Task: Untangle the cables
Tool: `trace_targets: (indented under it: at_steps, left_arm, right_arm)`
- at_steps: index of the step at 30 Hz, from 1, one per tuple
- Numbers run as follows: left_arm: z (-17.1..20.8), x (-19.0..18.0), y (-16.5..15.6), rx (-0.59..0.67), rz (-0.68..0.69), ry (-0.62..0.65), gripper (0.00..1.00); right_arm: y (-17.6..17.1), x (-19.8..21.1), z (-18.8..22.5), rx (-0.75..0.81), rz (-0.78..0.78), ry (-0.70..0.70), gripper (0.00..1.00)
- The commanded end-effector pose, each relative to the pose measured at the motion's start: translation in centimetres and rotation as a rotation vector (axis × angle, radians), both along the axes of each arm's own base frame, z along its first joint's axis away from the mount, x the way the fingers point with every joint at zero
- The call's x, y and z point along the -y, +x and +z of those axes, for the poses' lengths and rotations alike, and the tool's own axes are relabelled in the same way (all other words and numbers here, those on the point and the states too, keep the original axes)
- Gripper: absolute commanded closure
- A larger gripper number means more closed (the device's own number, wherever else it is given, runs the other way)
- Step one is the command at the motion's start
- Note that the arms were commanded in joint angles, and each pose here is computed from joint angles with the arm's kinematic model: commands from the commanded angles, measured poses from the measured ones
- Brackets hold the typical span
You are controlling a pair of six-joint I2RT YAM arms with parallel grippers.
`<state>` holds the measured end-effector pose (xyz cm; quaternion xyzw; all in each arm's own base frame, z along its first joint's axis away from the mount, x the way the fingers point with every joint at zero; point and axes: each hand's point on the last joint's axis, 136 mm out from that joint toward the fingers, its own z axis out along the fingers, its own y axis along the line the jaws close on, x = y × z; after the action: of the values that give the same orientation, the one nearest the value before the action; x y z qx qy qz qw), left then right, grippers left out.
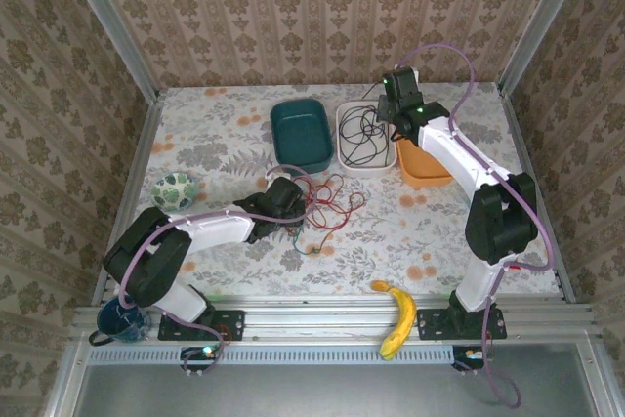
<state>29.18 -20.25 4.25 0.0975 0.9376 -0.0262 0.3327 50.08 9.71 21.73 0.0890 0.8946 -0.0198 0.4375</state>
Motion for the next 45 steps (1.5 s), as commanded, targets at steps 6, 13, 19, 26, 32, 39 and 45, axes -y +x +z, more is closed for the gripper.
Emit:
trace_targets:
  at_steps: [6,13,19,26,32,39,45]
  left_arm:
    - [-0.9,-0.5,-0.9,-0.047,-0.023,0.063,0.09]
    - [-0.7,-0.4,-0.9,-0.045,-0.024,0.060,0.08]
    - [-0.6,-0.3,-1.1,-0.040,-0.027,0.052,0.08]
    - [-0.1,-0.4,-0.9,-0.015,-0.013,0.044,0.08]
    - [0.3,-0.1,-0.7,0.007,-0.006,0.008,0.08]
    - [0.9,0.4,-0.9,0.033,-0.027,-0.081,0.09]
    - [1.1,0.5,-0.7,0.029,-0.031,-0.138,0.10]
  right_arm:
    - [-0.7,0.1,-7.1,-0.168,-0.013,-0.044,1.00]
    - [-0.7,-1.7,-11.9,-0.297,0.047,0.008,1.00]
    - [-0.7,-2.6,-13.6,-0.329,0.061,0.053,0.99]
    - [0.1,-1.7,-7.2,-0.144,0.030,0.060,0.54]
    - [-1.4,-1.6,-3.8,-0.083,0.048,0.085,0.51]
    - [-5.3,-4.3,-3.6,-0.100,0.209,0.133,0.51]
    - [-8.3,-7.3,-5.2,-0.183,0.344,0.239,0.53]
